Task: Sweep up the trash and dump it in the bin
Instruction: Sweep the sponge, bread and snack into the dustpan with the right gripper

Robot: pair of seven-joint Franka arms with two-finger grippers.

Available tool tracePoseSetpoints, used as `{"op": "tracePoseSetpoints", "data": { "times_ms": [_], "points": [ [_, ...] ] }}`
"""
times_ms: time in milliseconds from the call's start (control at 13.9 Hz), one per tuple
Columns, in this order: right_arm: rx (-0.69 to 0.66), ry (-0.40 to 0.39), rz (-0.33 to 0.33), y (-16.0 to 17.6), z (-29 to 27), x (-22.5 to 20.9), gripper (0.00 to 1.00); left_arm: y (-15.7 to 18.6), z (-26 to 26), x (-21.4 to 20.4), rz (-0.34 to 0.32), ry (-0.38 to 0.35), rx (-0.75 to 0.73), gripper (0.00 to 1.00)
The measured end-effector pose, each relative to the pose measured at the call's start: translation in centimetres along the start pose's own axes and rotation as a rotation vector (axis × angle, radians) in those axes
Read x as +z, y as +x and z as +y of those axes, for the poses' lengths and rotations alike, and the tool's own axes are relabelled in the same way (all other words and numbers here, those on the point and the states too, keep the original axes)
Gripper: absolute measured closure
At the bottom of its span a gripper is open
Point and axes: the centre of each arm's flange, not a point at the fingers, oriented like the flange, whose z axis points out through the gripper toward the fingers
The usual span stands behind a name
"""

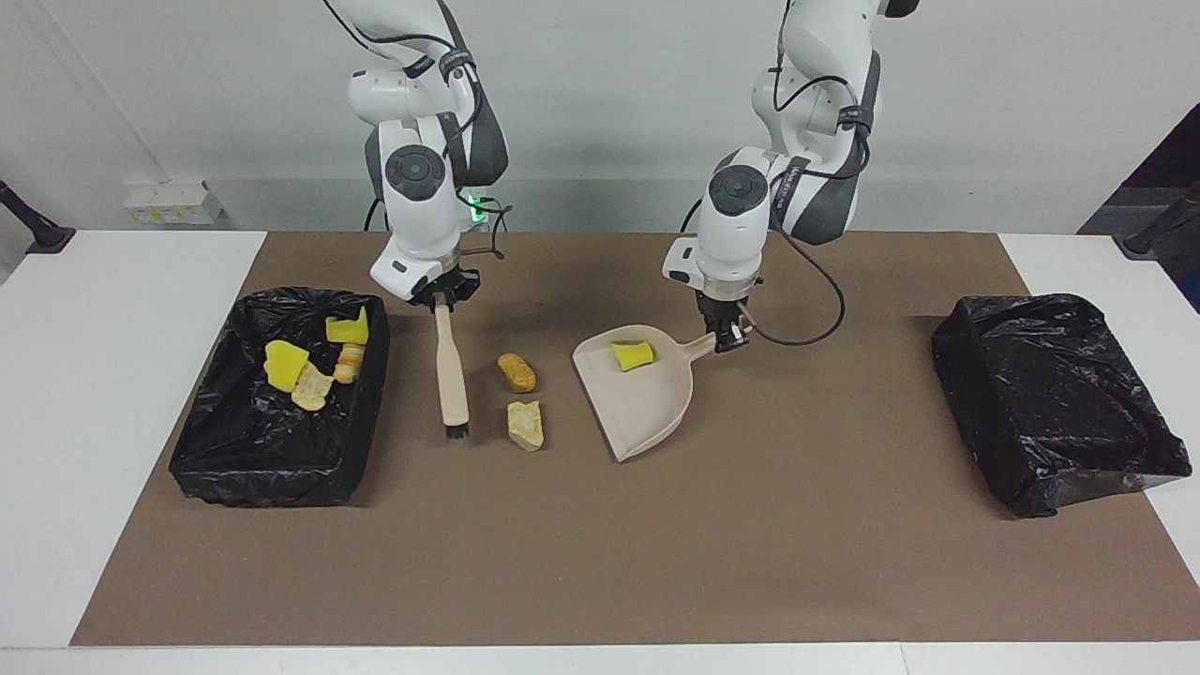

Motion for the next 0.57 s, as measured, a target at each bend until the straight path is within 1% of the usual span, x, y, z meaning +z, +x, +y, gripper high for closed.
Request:
{"op": "tracePoseSetpoints", "data": {
  "times_ms": [144, 287, 574],
  "points": [
    [-0.005, -0.001, -0.002, 0.4, -2.4, 1.0, 0.73, 0.3, -0.1, 0.0, -0.011, -0.009, 0.004, 0.68],
    [0.005, -0.004, -0.003, 0.3, -6.2, 1.5, 0.73, 0.5, 0.2, 0.0, -0.018, -0.010, 0.011, 0.68],
    [0.016, 0.052, 0.031, -0.4, -15.0, 1.6, 0.73, 1.1, 0.9, 0.0, -0.027, 0.001, 0.034, 0.68]
  ]
}}
